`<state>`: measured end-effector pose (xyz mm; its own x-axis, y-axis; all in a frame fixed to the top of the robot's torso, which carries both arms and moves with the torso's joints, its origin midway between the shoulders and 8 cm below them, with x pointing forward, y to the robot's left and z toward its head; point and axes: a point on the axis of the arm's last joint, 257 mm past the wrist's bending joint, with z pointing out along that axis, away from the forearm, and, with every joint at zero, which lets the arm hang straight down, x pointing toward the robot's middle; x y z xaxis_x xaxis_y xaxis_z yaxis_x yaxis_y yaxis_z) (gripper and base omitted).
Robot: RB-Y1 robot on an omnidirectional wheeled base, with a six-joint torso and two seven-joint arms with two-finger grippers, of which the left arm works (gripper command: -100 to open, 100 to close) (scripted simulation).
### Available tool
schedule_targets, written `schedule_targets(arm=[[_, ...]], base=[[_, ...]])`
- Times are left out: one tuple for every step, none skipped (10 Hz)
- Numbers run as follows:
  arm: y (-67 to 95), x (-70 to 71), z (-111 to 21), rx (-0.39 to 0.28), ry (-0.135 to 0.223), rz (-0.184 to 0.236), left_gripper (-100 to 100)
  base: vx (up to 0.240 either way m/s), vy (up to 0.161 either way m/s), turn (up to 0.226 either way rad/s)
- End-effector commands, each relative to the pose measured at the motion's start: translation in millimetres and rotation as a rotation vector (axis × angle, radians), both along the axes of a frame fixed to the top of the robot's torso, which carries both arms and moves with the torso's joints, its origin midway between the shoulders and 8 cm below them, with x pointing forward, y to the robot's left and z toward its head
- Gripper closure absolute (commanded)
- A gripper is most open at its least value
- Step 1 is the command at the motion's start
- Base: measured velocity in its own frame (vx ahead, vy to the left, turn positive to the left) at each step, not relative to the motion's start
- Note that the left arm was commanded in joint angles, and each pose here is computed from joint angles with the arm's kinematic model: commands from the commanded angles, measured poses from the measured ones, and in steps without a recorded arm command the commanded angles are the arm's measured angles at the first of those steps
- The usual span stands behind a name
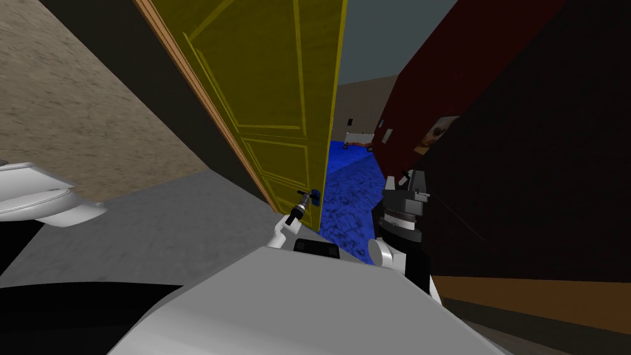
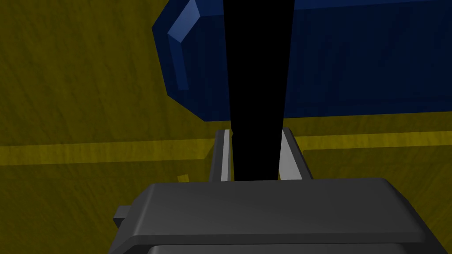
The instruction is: Push the door open
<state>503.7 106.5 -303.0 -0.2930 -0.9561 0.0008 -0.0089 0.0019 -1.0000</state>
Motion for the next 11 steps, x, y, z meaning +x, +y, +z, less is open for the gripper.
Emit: schedule_targets(arm=[[11.7, 7.3, 11.6, 0.002, -0.026, 0.020, 100], [18.6, 10.0, 11.7, 0.005, -0.026, 0.034, 100], [22.4, 11.5, 11.7, 0.006, -0.026, 0.043, 100], [30.2, 14.4, 11.9, 0.009, -0.026, 0.059, 100], [34.4, 15.9, 11.9, 0.010, -0.026, 0.068, 100], [38.6, 17.3, 12.0, 0.011, -0.026, 0.077, 100], [47.2, 20.3, 12.2, 0.013, -0.026, 0.095, 100], [51.6, 21.7, 12.2, 0.014, -0.026, 0.104, 100], [56.0, 23.1, 12.3, 0.015, -0.025, 0.114, 100], [60.4, 24.5, 12.4, 0.016, -0.025, 0.124, 100], [64.8, 25.8, 12.4, 0.016, -0.025, 0.133, 100]], base=[[0.140, -0.107, 0.040], [0.161, -0.125, 0.063], [0.156, -0.121, 0.054], [0.134, -0.118, 0.067], [0.130, -0.112, 0.035], [0.116, -0.101, 0.058], [0.140, -0.092, 0.109], [0.142, -0.103, 0.066], [0.107, -0.112, 0.042], [0.100, -0.112, 0.055], [0.100, -0.099, 0.047]])
